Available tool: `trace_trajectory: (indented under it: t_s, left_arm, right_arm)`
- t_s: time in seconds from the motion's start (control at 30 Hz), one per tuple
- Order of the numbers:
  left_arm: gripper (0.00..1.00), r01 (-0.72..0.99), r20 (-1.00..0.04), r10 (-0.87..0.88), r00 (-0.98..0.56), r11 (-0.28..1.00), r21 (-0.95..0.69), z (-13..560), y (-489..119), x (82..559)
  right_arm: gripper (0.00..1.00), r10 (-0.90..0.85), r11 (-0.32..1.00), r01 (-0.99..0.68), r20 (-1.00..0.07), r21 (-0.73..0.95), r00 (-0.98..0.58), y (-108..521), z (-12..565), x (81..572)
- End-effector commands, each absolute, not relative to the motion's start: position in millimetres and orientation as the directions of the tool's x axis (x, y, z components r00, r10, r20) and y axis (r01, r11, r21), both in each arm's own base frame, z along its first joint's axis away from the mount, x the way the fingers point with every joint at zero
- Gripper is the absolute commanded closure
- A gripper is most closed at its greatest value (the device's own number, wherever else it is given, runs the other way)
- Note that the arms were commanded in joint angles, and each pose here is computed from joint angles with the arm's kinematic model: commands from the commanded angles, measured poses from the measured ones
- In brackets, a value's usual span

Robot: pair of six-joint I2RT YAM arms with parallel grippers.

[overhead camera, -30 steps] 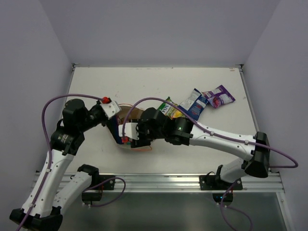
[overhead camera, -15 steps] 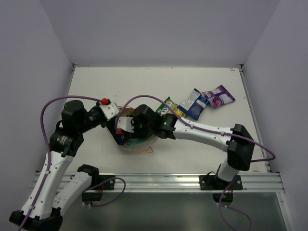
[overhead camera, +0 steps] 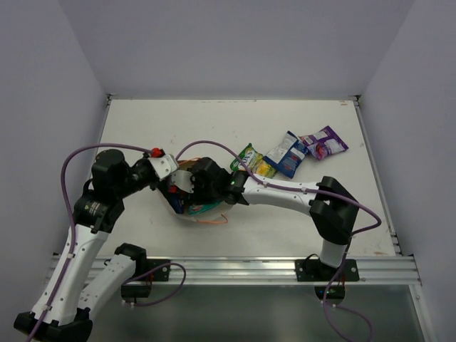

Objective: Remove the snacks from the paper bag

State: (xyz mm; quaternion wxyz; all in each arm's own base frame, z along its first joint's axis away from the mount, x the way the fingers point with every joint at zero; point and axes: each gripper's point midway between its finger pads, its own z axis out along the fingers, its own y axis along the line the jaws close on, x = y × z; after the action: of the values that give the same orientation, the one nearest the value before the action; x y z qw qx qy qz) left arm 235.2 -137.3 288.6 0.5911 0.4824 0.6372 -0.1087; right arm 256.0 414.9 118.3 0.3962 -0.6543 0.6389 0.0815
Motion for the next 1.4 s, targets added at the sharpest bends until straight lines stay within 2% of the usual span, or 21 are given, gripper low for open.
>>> trace_trajectory:
  t_s: [0.0, 0.07, 0.1, 0.13, 0.17, 0.2, 0.27, 0.6, 0.8, 0.93, 1.07, 1.27, 1.37]
  left_arm:
    - [1.0, 0.742, -0.852, 0.473, 0.227, 0.483, 0.466, 298.2, -143.1, 231.7]
    - [1.0, 0.742, -0.852, 0.473, 0.224, 0.484, 0.464, 297.4, -143.1, 232.3]
    - [1.0, 0.744, -0.853, 0.471, 0.223, 0.483, 0.461, 297.1, -143.6, 232.2]
    - [1.0, 0.745, -0.854, 0.471, 0.223, 0.482, 0.461, 297.1, -143.8, 232.0]
    - [1.0, 0.744, -0.853, 0.471, 0.224, 0.483, 0.462, 297.8, -143.6, 232.1]
    - [1.0, 0.743, -0.854, 0.471, 0.222, 0.485, 0.461, 297.4, -143.3, 232.0]
    - [1.0, 0.743, -0.853, 0.475, 0.218, 0.486, 0.46, 296.0, -142.7, 232.7]
    - [1.0, 0.722, -0.852, 0.487, 0.191, 0.518, 0.458, 292.7, -138.1, 241.2]
    - [1.0, 0.686, -0.846, 0.504, 0.172, 0.555, 0.471, 293.6, -130.4, 248.8]
    - [1.0, 0.669, -0.842, 0.512, 0.17, 0.568, 0.48, 295.4, -127.9, 254.4]
    - [1.0, 0.661, -0.84, 0.515, 0.168, 0.574, 0.484, 296.3, -128.4, 262.5]
    - [1.0, 0.629, -0.834, 0.524, 0.173, 0.592, 0.503, 301.9, -127.8, 280.9]
    - [1.0, 0.613, -0.825, 0.537, 0.177, 0.596, 0.519, 305.4, -127.1, 291.1]
  right_arm:
    - [0.46, -0.777, 0.197, -0.892, -0.619, -0.408, 0.111, 411.8, 110.6, 271.1]
    - [0.5, -0.78, 0.205, -0.891, -0.618, -0.405, 0.101, 409.7, 106.3, 274.1]
    - [0.61, -0.779, 0.202, -0.89, -0.618, -0.408, 0.106, 409.1, 107.2, 274.0]
    - [0.77, -0.77, 0.201, -0.888, -0.627, -0.414, 0.118, 409.4, 112.8, 273.5]
    - [0.78, -0.766, 0.2, -0.887, -0.631, -0.416, 0.124, 409.0, 116.2, 272.8]
    - [0.93, -0.759, 0.198, -0.886, -0.638, -0.419, 0.131, 409.3, 121.3, 271.6]
    - [1.0, -0.736, 0.19, -0.885, -0.659, -0.424, 0.157, 408.3, 141.9, 266.7]
    - [1.0, -0.534, 0.134, -0.876, -0.779, -0.463, 0.33, 401.4, 271.0, 208.2]
    - [1.0, -0.417, 0.121, -0.883, -0.831, -0.454, 0.37, 381.0, 334.7, 178.9]
    - [1.0, -0.293, 0.139, -0.887, -0.874, -0.441, 0.389, 353.5, 398.0, 153.8]
    - [1.0, -0.206, 0.221, -0.876, -0.898, -0.43, 0.389, 321.9, 443.0, 143.4]
    - [1.0, -0.205, 0.512, -0.77, -0.925, -0.38, 0.32, 258.2, 472.2, 179.4]
    - [1.0, -0.21, 0.622, -0.717, -0.949, -0.315, 0.235, 228.9, 462.1, 208.6]
